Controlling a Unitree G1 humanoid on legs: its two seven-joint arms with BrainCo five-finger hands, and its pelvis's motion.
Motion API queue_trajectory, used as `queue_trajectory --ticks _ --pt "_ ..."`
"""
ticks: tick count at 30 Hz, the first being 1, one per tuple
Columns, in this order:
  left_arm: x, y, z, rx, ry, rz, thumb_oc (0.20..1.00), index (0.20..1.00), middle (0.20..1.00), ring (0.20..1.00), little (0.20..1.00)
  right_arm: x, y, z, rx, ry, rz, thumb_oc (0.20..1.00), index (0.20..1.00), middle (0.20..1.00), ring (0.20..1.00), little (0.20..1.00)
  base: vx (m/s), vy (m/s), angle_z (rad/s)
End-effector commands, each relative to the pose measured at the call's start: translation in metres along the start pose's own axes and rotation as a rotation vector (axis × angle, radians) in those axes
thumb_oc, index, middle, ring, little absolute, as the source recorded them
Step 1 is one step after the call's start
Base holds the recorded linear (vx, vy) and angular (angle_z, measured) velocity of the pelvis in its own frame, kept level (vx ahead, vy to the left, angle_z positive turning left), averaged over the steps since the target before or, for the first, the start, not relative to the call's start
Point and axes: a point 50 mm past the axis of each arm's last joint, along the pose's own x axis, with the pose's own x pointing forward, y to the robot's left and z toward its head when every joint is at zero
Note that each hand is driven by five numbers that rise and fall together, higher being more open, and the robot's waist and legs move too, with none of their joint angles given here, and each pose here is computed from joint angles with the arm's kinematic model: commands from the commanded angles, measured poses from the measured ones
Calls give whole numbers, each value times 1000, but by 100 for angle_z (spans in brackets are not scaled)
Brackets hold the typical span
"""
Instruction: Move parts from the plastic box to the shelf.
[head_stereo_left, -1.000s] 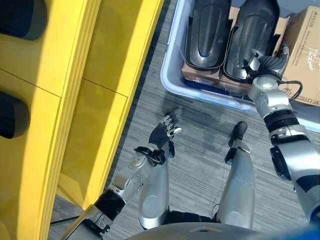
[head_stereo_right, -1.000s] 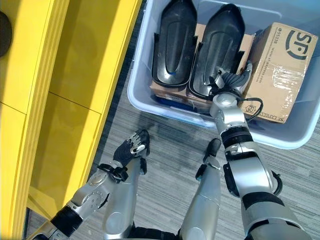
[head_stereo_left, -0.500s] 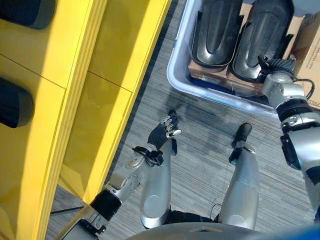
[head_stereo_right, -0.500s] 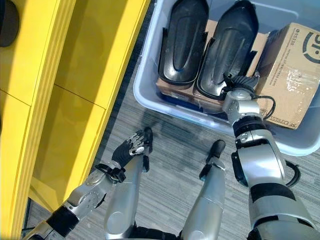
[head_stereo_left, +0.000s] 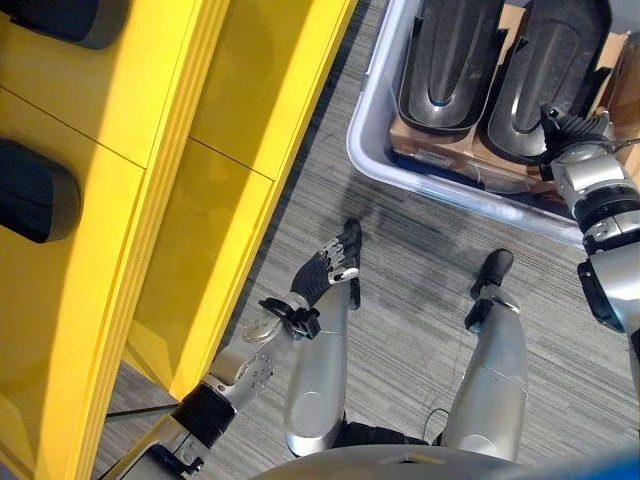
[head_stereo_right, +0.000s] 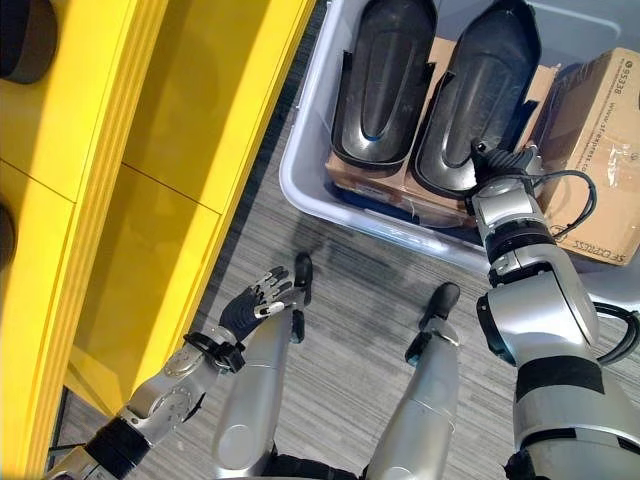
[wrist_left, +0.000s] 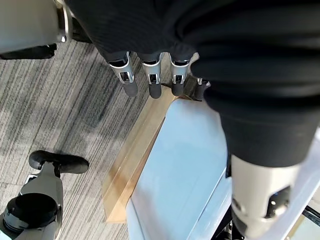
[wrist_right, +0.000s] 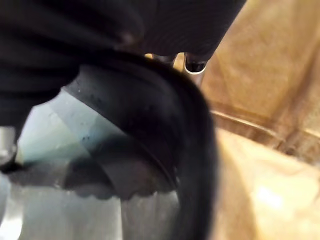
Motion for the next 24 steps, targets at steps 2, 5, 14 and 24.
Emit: queue_trajectory --ticks 2,5,14,24 --pt "-11 -8 6 16 -52 -74 1000 1000 1000 1000 1000 3 -1 -16 -127 27 3 200 200 200 200 200 -8 -18 3" --pt "-11 -8 7 16 -59 -64 1000 1000 1000 1000 1000 4 -2 -23 -130 41 -31 200 200 200 200 200 0 0 0" --pt "-11 -7 4 18 -66 -57 1000 1000 1000 1000 1000 2 0 -26 -68 6 -140 200 200 200 200 200 -7 1 -2" --pt "-8 -7 2 4 -81 -47 1000 1000 1000 1000 1000 -20 18 -8 203 -227 -313 200 200 200 200 200 -1 35 -4"
